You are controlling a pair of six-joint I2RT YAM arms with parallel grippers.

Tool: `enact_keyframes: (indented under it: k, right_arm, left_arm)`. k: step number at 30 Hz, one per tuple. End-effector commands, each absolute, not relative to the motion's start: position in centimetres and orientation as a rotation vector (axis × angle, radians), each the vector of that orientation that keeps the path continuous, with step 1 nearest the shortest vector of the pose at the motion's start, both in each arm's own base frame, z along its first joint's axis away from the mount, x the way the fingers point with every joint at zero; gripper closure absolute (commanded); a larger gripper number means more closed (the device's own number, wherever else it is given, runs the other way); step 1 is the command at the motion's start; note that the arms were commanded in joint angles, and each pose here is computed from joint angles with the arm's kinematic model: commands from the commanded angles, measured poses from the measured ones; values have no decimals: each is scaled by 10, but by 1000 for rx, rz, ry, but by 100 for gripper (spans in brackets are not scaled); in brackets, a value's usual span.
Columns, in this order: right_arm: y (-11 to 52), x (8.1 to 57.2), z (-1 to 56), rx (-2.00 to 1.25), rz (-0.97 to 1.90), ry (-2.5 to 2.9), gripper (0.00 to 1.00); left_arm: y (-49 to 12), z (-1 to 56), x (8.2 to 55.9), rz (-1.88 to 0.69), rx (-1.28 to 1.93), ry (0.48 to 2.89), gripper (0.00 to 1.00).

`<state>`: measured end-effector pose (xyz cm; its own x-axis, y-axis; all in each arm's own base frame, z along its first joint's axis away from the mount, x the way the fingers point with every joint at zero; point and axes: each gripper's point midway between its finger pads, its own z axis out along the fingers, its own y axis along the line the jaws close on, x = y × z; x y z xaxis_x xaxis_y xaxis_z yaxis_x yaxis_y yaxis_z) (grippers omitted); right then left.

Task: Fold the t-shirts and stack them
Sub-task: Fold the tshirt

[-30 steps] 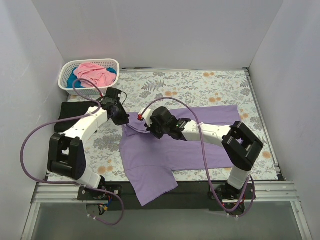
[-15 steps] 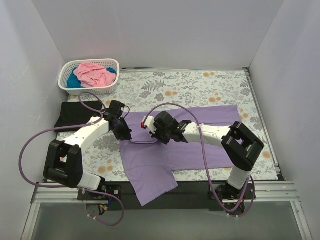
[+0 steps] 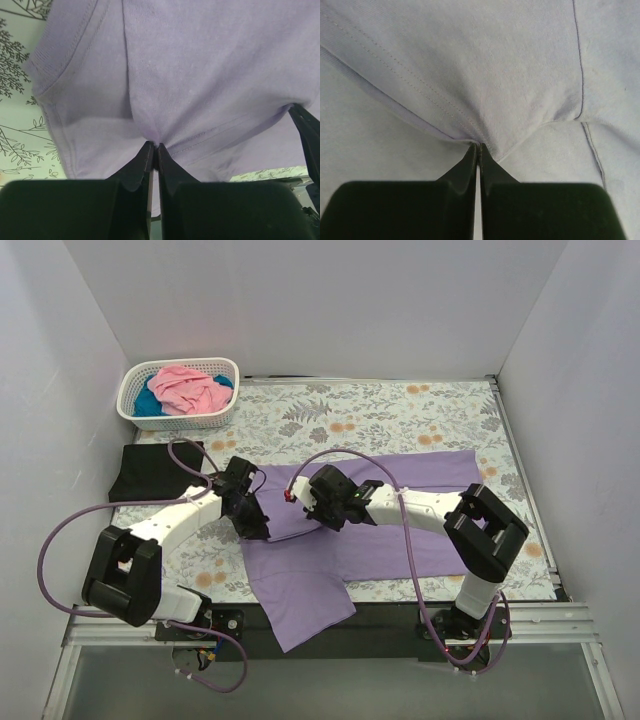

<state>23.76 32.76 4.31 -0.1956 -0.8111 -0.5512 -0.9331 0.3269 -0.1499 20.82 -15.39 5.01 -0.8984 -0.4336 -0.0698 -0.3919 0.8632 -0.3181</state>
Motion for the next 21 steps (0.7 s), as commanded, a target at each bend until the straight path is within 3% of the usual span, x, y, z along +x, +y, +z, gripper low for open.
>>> enact_keyframes:
  k: [1, 8, 12, 15, 21]
  right_arm:
    - [332, 247, 69, -1517, 277, 1997, 99]
    - [327, 242, 51, -1581, 267, 2056, 99]
    - [334, 234, 53, -1605, 334, 2063, 76]
    - [336, 232, 58, -1611, 356, 2057, 66]
    - [308, 262, 77, -1440, 259, 2112, 58]
  left_arm:
    - [-158, 55, 201, -492, -650, 2896, 100]
    - [-161, 44, 193, -483, -639, 2933, 100]
    - [-160, 41, 190, -468, -644, 2936, 89]
    - [-158, 45, 194, -459, -667, 2899, 85]
    - [-145, 76, 226, -376, -647, 2786, 60]
